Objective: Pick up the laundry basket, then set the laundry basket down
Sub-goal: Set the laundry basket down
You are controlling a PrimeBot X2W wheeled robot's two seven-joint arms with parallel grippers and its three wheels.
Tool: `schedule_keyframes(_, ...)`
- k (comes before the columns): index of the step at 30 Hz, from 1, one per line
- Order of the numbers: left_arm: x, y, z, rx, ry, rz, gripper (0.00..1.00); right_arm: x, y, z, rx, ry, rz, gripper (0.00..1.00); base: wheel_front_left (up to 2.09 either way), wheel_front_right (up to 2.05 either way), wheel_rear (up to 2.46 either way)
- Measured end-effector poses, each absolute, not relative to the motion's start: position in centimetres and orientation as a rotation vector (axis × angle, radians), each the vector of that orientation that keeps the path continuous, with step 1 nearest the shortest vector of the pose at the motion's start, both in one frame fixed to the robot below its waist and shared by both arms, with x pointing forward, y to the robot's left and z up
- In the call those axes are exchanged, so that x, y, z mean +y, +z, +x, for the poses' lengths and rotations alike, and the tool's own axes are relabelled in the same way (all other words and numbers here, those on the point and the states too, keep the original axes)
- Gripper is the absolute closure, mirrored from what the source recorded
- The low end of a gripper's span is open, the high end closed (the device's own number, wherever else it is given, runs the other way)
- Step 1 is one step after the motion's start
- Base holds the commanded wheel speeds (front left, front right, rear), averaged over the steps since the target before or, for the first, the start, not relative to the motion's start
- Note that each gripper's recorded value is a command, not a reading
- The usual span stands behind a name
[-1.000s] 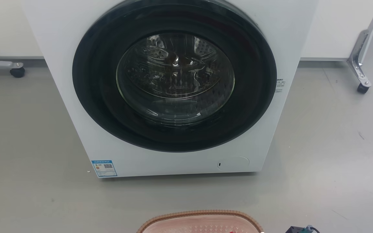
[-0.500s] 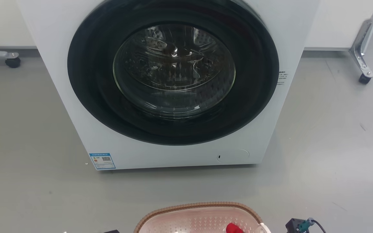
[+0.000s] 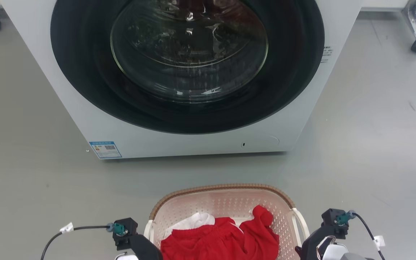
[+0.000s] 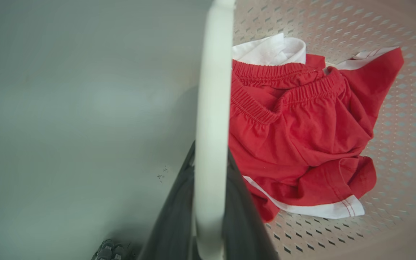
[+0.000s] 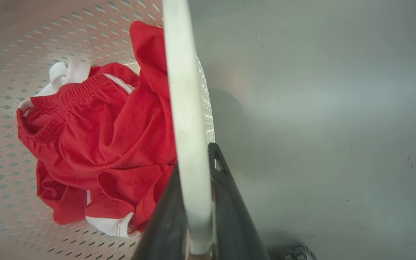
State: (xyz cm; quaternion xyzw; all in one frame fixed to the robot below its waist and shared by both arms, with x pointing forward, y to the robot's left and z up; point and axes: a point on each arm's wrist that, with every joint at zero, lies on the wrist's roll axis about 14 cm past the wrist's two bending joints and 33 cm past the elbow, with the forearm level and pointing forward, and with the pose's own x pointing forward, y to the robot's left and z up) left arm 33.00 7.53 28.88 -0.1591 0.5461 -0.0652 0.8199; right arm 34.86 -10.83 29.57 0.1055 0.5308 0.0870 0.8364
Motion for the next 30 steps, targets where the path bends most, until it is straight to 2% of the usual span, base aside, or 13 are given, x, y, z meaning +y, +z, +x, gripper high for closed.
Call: schedule_keyframes(30, 7.7, 22.5, 43.7, 1.114, -0.104, -0.325, 1.00, -10.5, 23.2, 46.2, 1.088, 0.219, 0.169, 1.00, 0.00, 0.00, 0.00)
